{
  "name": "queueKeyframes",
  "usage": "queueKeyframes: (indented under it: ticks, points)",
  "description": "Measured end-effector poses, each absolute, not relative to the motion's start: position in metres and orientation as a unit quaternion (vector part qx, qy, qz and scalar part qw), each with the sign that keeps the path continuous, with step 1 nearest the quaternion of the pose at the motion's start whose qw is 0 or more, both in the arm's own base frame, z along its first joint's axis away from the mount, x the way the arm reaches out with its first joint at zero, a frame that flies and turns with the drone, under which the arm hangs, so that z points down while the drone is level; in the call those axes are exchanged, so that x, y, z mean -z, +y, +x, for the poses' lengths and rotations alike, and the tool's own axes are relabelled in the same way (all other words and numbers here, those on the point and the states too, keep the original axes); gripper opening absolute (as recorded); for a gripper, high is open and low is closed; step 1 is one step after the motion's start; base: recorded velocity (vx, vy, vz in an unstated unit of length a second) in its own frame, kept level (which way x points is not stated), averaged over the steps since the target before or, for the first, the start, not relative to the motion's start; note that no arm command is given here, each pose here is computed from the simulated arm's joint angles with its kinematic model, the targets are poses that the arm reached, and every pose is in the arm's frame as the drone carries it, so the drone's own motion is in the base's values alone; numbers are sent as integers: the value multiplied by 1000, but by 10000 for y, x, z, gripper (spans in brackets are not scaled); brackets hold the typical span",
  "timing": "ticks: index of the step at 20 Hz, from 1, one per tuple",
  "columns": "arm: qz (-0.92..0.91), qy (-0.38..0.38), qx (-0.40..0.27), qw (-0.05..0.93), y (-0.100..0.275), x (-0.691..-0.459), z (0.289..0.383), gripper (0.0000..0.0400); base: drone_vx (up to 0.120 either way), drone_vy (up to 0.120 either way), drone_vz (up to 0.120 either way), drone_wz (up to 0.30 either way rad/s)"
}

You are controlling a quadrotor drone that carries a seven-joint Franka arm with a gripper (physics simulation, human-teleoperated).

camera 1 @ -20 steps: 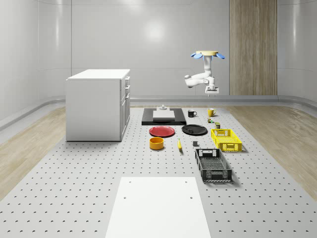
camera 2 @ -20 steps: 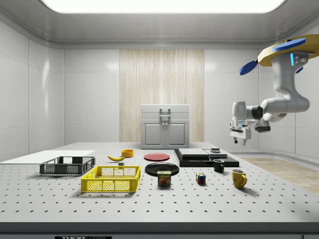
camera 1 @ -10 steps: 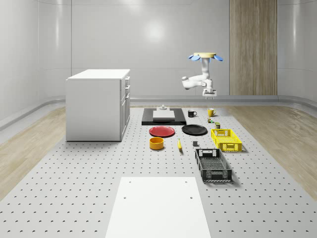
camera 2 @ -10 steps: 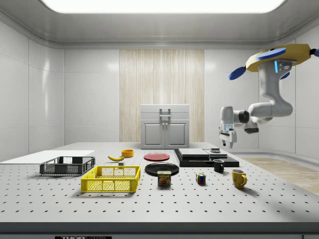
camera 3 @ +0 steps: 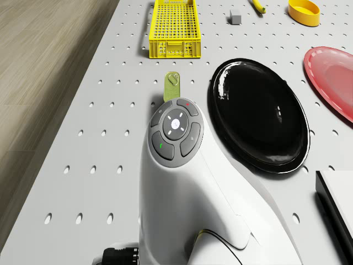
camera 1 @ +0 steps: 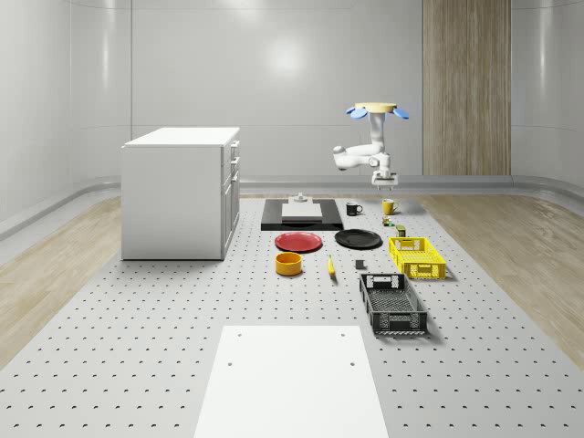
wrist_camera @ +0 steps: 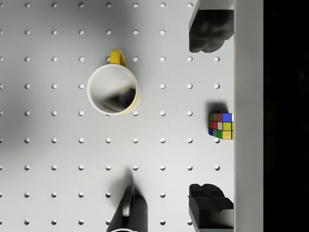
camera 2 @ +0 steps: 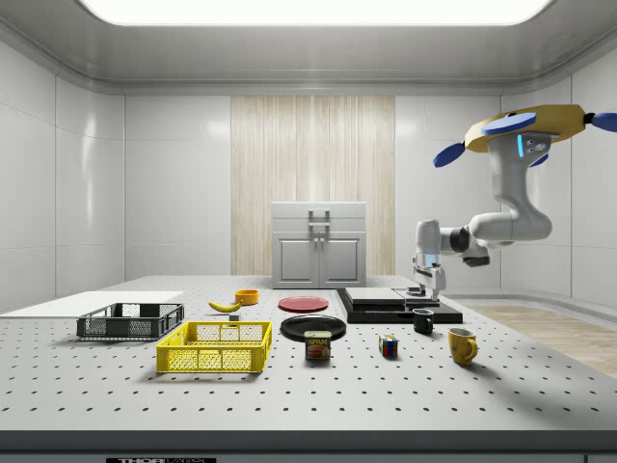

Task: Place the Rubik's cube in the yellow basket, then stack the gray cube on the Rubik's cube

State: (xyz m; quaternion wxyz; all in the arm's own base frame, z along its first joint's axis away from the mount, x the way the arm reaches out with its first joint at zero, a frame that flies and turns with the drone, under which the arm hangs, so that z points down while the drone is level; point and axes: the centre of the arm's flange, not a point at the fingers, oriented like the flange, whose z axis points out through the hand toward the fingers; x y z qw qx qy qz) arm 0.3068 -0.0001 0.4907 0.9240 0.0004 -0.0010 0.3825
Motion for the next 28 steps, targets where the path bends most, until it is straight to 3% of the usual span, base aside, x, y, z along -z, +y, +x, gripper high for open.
queueKeyframes:
  ticks: [6, 10, 21, 28]
  points:
    - [0, -1, -383, 924, -1, -4907, 3068, 400, 120, 0, -120, 0]
    - [0, -1, -383, 924, -1, -4907, 3068, 400, 120, -110, -120, 0]
    - [0, -1, -383, 924, -1, -4907, 3068, 400, 120, 0, -120, 0]
    - [0, -1, -383, 924, 0, -4997, 3068, 400, 17, 0, 0, 0]
